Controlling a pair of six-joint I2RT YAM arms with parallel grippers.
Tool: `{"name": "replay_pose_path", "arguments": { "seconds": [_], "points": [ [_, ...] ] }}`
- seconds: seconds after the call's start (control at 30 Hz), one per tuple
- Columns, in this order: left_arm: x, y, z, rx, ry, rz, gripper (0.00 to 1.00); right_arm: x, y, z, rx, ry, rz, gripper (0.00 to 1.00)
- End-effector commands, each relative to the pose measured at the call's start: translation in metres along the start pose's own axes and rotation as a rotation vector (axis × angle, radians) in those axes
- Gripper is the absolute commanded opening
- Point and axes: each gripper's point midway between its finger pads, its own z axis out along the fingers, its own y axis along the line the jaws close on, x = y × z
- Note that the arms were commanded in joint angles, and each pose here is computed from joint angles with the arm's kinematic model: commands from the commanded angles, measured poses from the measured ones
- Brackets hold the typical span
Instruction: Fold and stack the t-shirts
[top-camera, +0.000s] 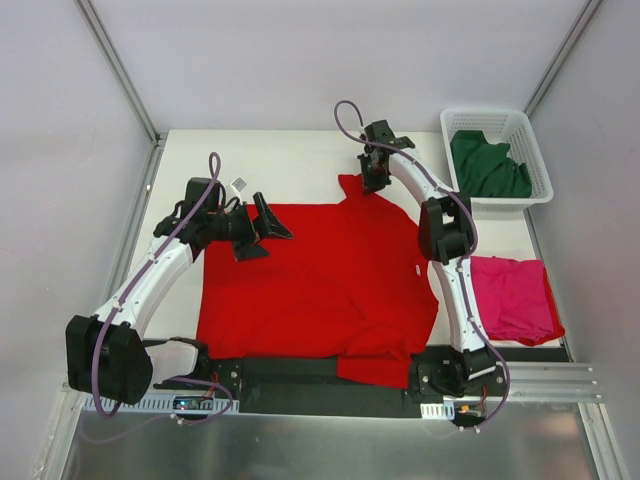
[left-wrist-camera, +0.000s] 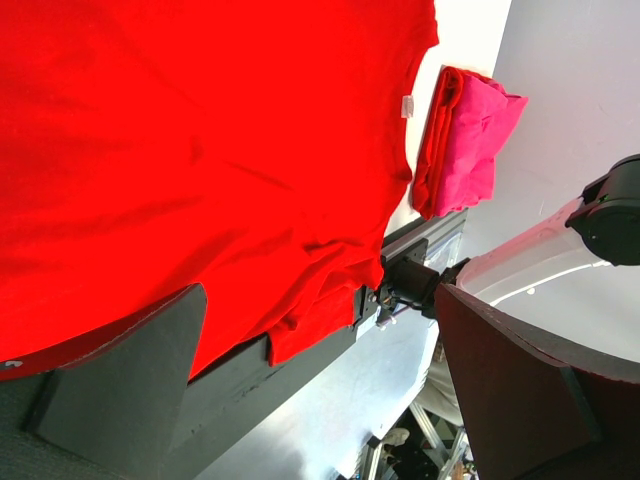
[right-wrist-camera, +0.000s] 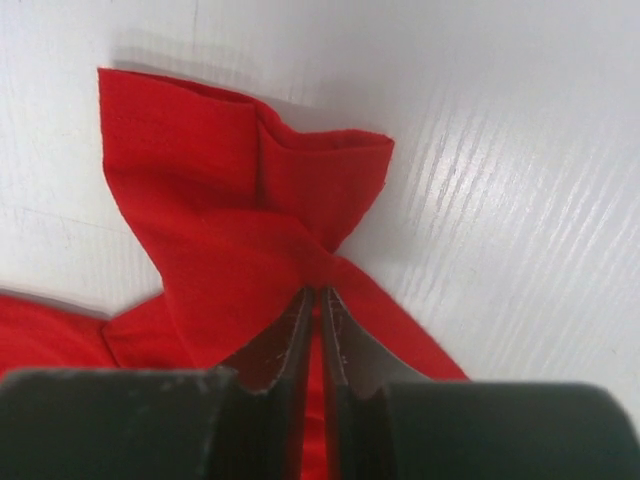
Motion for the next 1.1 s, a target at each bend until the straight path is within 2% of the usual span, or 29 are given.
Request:
{"name": "replay_pose_path", "arguments": {
  "seconds": [0.0, 0.03, 0.43, 0.67, 0.87, 0.9, 0.97, 1.0, 1.07],
  "points": [
    [0.0, -0.01, -0.003, 0.031, -0.011, 0.018, 0.99, -0.022, 0.005, -0.023, -0.003, -0.063, 0.0, 0.05],
    [0.001, -0.01, -0.003, 0.032, -0.01, 0.018, 0.99, -0.024, 0.004, -0.028, -0.002, -0.071, -0.003, 0.01],
    [-0.001, -0.016, -0.006, 0.043, -0.02, 0.033, 0.99, -0.061, -0.024, -0.1, 0.083, -0.206, -0.002, 0.01],
    [0.001, -0.015, -0.006, 0.047, -0.018, 0.028, 0.99, -0.067, -0.051, -0.121, 0.136, -0.237, 0.016, 0.01],
    [0.004, -0.015, -0.007, 0.054, -0.016, 0.03, 0.99, -0.059, -0.078, -0.124, 0.206, -0.209, 0.036, 0.02],
    [0.004, -0.016, -0.008, 0.058, -0.016, 0.032, 1.0, -0.051, -0.08, -0.121, 0.215, -0.181, 0.037, 0.18],
    [0.005, -0.016, -0.008, 0.059, -0.015, 0.033, 0.99, -0.043, -0.083, -0.118, 0.231, -0.15, 0.048, 0.36],
    [0.005, -0.016, -0.008, 0.059, -0.013, 0.032, 0.99, -0.036, -0.084, -0.116, 0.236, -0.123, 0.05, 0.55],
    [0.005, -0.016, -0.008, 0.062, -0.011, 0.033, 0.99, -0.031, -0.085, -0.114, 0.24, -0.104, 0.055, 0.64]
  ]
}}
